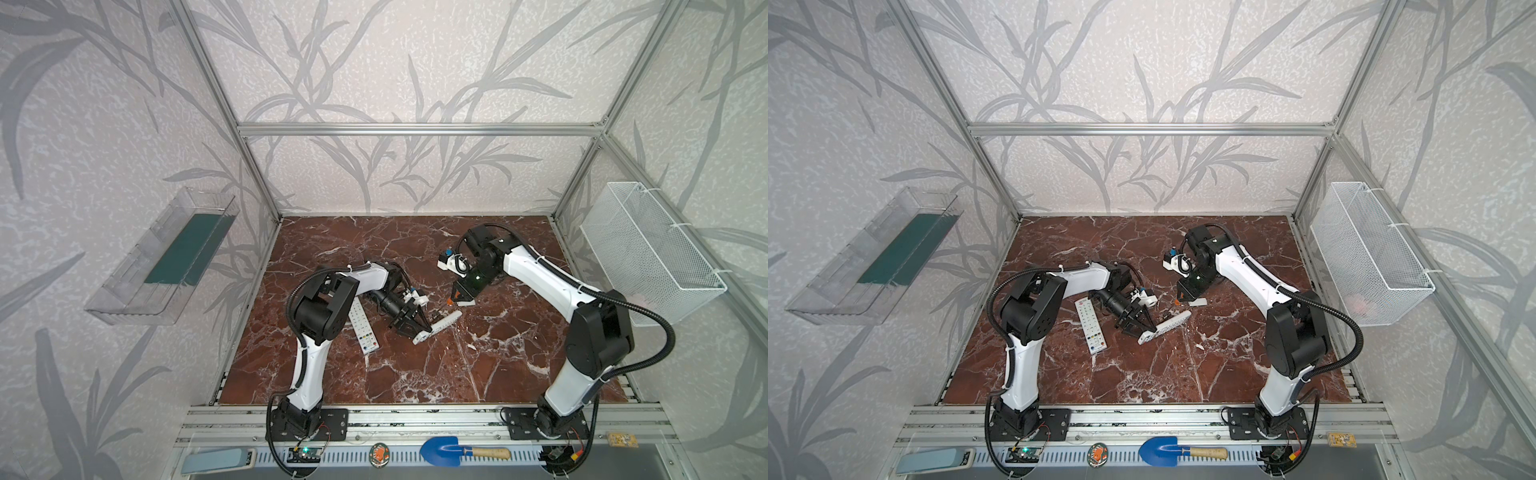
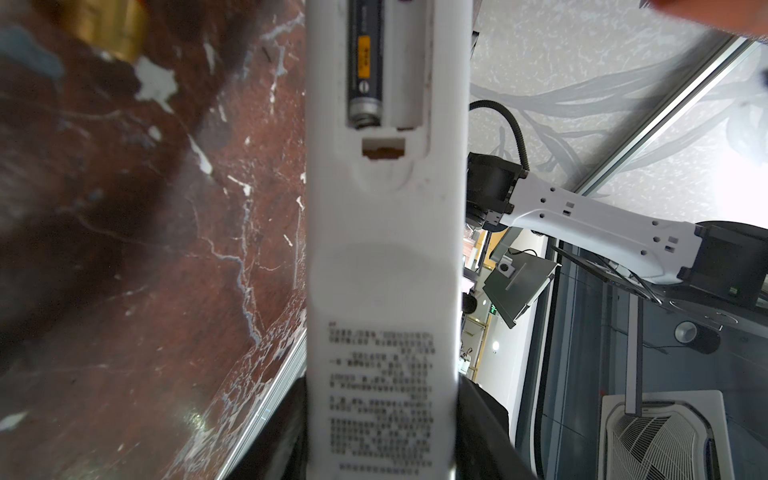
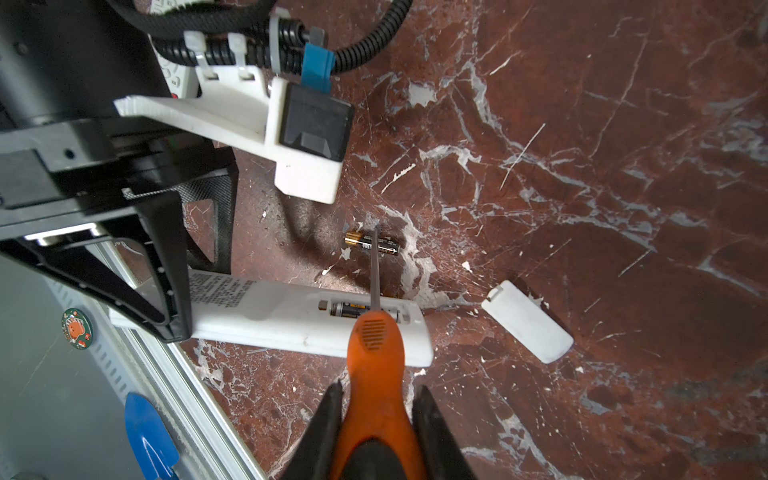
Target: Unload the batteries from the remote control
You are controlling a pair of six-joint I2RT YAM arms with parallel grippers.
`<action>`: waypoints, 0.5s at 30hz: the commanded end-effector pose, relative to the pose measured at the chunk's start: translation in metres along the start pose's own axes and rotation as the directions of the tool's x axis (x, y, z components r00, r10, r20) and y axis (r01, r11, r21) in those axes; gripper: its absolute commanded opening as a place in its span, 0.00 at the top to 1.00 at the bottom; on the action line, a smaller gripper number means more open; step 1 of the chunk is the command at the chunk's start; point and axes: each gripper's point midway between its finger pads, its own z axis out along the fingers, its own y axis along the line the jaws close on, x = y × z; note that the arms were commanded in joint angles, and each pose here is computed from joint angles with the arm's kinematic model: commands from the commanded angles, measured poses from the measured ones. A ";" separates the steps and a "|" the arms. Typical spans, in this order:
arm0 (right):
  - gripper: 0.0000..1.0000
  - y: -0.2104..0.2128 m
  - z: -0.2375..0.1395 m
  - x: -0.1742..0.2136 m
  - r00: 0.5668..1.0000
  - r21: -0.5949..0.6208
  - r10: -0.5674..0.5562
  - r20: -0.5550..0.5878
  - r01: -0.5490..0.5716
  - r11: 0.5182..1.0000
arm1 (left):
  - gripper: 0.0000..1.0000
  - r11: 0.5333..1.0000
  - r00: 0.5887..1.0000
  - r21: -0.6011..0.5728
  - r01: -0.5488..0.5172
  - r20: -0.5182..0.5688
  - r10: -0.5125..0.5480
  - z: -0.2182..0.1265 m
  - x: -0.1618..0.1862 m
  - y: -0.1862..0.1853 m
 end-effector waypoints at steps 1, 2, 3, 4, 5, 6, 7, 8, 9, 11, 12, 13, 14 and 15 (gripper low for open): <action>1.00 -0.006 -0.001 0.003 1.000 0.049 -0.014 -0.021 0.015 0.999 | 1.00 0.998 0.999 -0.046 -0.030 -0.028 0.029 -0.002 0.003 0.003; 1.00 -0.005 -0.001 0.003 1.000 0.048 -0.015 -0.019 0.016 0.999 | 1.00 0.996 0.998 -0.077 -0.053 -0.039 0.050 -0.004 0.005 0.005; 1.00 -0.005 -0.002 0.003 1.000 0.050 -0.015 -0.018 0.016 0.999 | 1.00 0.990 0.995 -0.111 -0.088 -0.052 0.082 -0.006 0.006 0.007; 1.00 -0.006 -0.002 0.003 1.000 0.052 -0.017 -0.016 0.018 0.998 | 1.00 0.984 0.991 -0.128 -0.127 -0.069 0.119 -0.008 0.008 0.003; 1.00 -0.006 -0.002 0.003 1.000 0.052 -0.017 -0.017 0.018 0.998 | 1.00 0.978 0.986 -0.139 -0.157 -0.080 0.147 -0.010 0.010 0.000; 1.00 -0.006 -0.002 0.002 1.000 0.051 -0.016 -0.016 0.017 0.999 | 1.00 0.969 0.980 -0.161 -0.190 -0.095 0.176 -0.011 0.011 -0.002; 1.00 -0.006 -0.002 0.001 1.000 0.052 -0.015 -0.014 0.015 0.999 | 1.00 0.954 0.968 -0.176 -0.241 -0.112 0.224 -0.014 0.013 -0.006; 1.00 -0.006 -0.002 0.000 1.000 0.050 -0.010 -0.015 0.010 0.999 | 1.00 0.943 0.958 -0.179 -0.281 -0.117 0.263 -0.016 0.015 -0.011; 1.00 -0.006 -0.002 -0.002 1.000 0.048 -0.007 -0.010 0.007 0.999 | 1.00 0.931 0.948 -0.189 -0.313 -0.120 0.295 -0.018 0.016 -0.016; 1.00 -0.006 -0.003 -0.007 1.000 0.043 0.001 0.003 -0.002 0.999 | 1.00 0.902 0.927 -0.218 -0.373 -0.136 0.350 -0.022 0.020 -0.023; 1.00 -0.006 -0.004 -0.011 1.000 0.040 0.005 0.015 -0.005 0.999 | 1.00 0.884 0.914 -0.234 -0.405 -0.146 0.380 -0.024 0.023 -0.026; 1.00 -0.006 -0.006 -0.015 1.000 0.040 0.010 0.030 -0.011 0.999 | 1.00 0.861 0.899 -0.263 -0.436 -0.167 0.404 -0.025 0.026 -0.026; 1.00 -0.006 -0.009 -0.019 0.999 0.041 0.016 0.049 -0.018 0.999 | 1.00 0.836 0.886 -0.295 -0.462 -0.187 0.424 -0.027 0.028 -0.026; 1.00 -0.007 -0.013 -0.025 0.997 0.042 0.025 0.079 -0.028 0.999 | 1.00 0.803 0.870 -0.336 -0.492 -0.210 0.445 -0.031 0.030 -0.022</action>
